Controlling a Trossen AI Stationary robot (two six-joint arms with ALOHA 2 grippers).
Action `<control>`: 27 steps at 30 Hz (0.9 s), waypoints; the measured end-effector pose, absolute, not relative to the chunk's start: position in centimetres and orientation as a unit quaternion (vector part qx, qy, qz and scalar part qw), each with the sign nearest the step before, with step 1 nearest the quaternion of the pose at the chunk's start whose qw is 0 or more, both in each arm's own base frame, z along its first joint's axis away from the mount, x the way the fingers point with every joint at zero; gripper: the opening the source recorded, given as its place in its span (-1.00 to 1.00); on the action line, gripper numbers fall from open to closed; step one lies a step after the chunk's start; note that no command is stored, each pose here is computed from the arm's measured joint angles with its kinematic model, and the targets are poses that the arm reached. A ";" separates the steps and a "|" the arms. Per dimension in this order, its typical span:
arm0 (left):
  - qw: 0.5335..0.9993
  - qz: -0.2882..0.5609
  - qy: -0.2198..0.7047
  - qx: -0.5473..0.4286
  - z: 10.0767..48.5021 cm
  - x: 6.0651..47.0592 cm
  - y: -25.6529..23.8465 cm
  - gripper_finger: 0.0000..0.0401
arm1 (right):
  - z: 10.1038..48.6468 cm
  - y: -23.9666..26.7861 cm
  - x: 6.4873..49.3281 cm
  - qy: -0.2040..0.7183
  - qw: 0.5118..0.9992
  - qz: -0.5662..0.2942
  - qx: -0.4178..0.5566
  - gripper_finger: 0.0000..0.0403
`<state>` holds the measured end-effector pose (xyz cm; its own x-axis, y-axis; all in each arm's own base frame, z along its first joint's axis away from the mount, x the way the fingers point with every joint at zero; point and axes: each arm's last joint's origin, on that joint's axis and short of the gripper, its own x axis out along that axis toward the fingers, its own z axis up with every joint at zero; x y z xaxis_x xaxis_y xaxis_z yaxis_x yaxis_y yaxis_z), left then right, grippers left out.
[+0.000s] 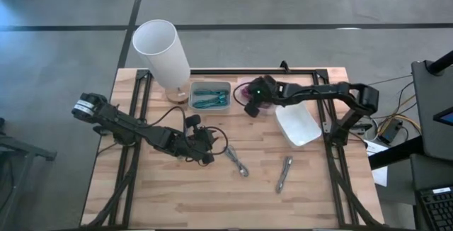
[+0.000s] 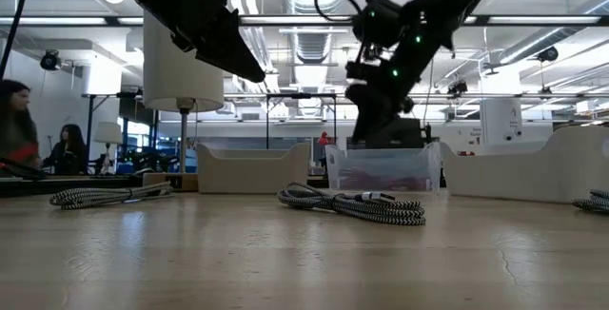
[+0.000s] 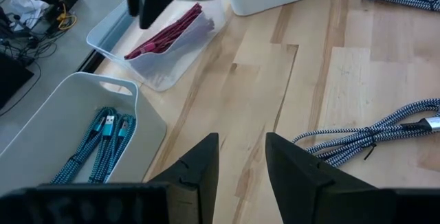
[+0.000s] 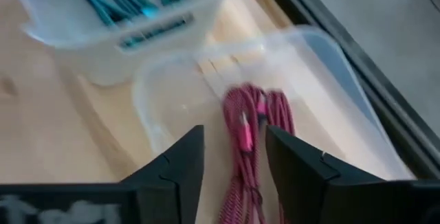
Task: Pick & Place USB Port
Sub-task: Put the right black and white USB cable into the white bin
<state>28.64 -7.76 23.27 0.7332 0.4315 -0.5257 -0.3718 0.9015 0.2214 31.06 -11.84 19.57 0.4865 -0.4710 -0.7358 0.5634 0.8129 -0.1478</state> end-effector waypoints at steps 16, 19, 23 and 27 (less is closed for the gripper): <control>0.929 0.216 0.295 0.051 23.3 28.6 -7.8 -0.38 | 25.2 -5.5 32.9 0.419 0.874 -0.239 0.067 -0.09; 0.929 0.216 0.295 0.051 23.3 28.6 -7.8 -0.38 | 25.5 -4.0 33.0 0.427 0.873 -0.227 0.070 -0.09; 0.929 0.216 0.295 0.051 23.3 28.6 -7.8 -0.38 | 25.7 -1.9 32.9 0.445 0.868 -0.210 0.073 -0.09; 0.929 0.216 0.295 0.051 23.3 28.6 -7.8 -0.38 | 25.5 0.3 32.4 0.468 0.854 -0.208 0.093 -0.09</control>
